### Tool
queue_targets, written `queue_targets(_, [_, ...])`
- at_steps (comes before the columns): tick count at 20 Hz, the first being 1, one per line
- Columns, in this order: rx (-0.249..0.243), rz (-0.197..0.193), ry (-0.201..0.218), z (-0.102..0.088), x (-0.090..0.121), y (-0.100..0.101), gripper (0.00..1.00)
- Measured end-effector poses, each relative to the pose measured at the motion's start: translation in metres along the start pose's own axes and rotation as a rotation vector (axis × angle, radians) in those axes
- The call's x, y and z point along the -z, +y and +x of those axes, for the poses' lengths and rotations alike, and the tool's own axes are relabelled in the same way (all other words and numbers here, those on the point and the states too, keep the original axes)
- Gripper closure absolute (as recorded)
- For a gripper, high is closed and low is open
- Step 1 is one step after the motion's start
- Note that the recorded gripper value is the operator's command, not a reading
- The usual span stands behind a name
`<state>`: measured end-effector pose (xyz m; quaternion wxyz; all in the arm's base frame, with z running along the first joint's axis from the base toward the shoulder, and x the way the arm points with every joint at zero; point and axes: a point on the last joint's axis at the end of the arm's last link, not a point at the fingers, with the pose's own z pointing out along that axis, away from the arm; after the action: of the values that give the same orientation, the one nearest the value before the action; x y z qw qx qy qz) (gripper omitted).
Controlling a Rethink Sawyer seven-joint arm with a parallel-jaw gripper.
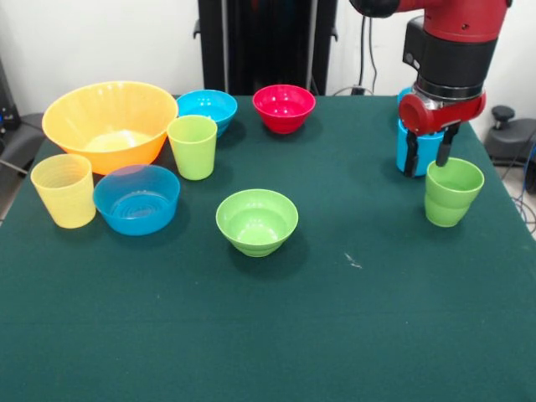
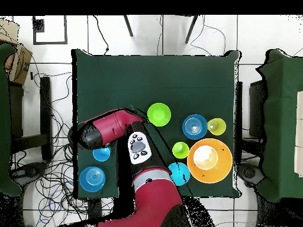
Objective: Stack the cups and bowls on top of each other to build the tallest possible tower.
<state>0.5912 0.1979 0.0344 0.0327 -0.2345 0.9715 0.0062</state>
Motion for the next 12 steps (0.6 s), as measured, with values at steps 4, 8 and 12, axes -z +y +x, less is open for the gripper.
queue_targets(4, [-0.016, -0.006, -0.003, -0.003, 0.0015, -0.0004, 0.0])
queue_targets(8, [-0.028, -0.01, -0.008, -0.0067, 0.003, -0.0011, 0.0])
queue_targets(12, [-0.039, -0.01, -0.011, -0.0088, 0.004, -0.0033, 0.0])
